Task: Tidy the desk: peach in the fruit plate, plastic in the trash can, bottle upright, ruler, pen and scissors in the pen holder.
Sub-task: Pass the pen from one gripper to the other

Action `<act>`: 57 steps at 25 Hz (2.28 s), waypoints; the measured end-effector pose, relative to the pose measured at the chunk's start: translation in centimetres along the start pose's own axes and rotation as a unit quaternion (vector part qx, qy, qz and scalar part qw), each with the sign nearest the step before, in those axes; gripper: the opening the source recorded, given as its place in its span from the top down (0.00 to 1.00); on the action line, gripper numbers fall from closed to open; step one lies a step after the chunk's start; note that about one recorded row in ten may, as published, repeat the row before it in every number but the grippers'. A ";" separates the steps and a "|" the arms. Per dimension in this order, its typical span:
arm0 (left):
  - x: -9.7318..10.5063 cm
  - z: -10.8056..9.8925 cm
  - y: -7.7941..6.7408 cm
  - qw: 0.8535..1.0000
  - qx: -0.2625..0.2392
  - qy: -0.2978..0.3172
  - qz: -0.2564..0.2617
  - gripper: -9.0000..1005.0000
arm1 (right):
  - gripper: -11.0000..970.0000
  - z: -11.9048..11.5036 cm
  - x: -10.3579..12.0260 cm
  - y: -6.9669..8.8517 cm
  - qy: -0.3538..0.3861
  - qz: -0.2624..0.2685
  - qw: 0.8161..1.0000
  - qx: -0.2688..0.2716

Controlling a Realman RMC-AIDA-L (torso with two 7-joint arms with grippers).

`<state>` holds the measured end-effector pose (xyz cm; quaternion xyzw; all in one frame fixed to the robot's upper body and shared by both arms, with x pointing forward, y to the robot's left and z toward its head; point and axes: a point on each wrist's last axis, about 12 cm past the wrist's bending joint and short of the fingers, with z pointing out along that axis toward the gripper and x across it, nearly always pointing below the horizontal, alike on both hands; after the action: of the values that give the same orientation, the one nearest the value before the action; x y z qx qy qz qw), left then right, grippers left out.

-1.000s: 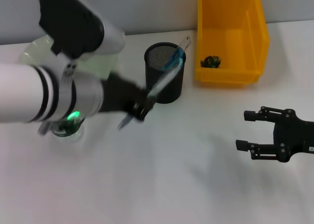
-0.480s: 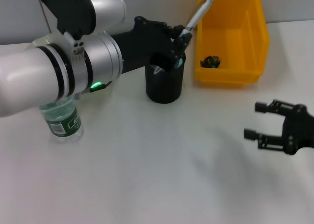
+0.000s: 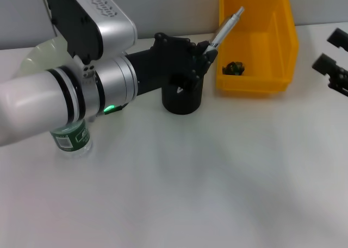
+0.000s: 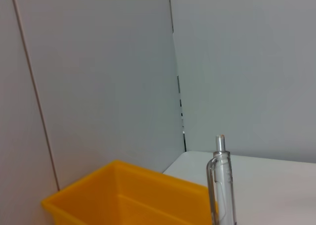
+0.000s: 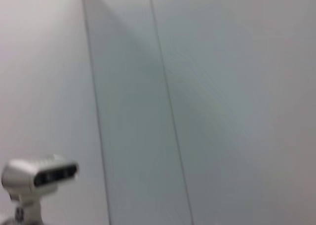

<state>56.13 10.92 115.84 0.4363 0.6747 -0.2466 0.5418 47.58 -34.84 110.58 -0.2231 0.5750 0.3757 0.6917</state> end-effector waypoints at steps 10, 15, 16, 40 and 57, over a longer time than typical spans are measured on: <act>0.6 -0.1 -0.7 1.000 0.010 -0.013 -0.005 0.85 | 0.17 3.3 2.1 0.0 -0.050 0.068 0.996 0.019; 0.7 0.0 -1.3 1.000 0.018 -0.024 0.005 0.85 | 0.17 4.6 2.7 0.2 -0.060 0.099 0.993 0.017; 0.7 0.0 -1.3 1.000 0.018 -0.024 0.005 0.85 | 0.17 4.8 2.8 0.3 -0.060 0.103 0.993 0.015; 0.6 0.4 -1.8 0.999 0.029 -0.026 0.015 0.85 | 0.17 8.6 4.7 0.7 -0.006 0.134 0.991 -0.012; 0.5 0.6 -1.8 0.999 0.034 -0.026 0.018 0.85 | 0.56 9.1 4.7 0.6 -0.008 0.123 0.992 -0.014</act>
<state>54.83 9.70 114.98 0.4598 0.6436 -0.2707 0.5488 53.04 -26.48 108.33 -0.1570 0.5873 0.4677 0.6417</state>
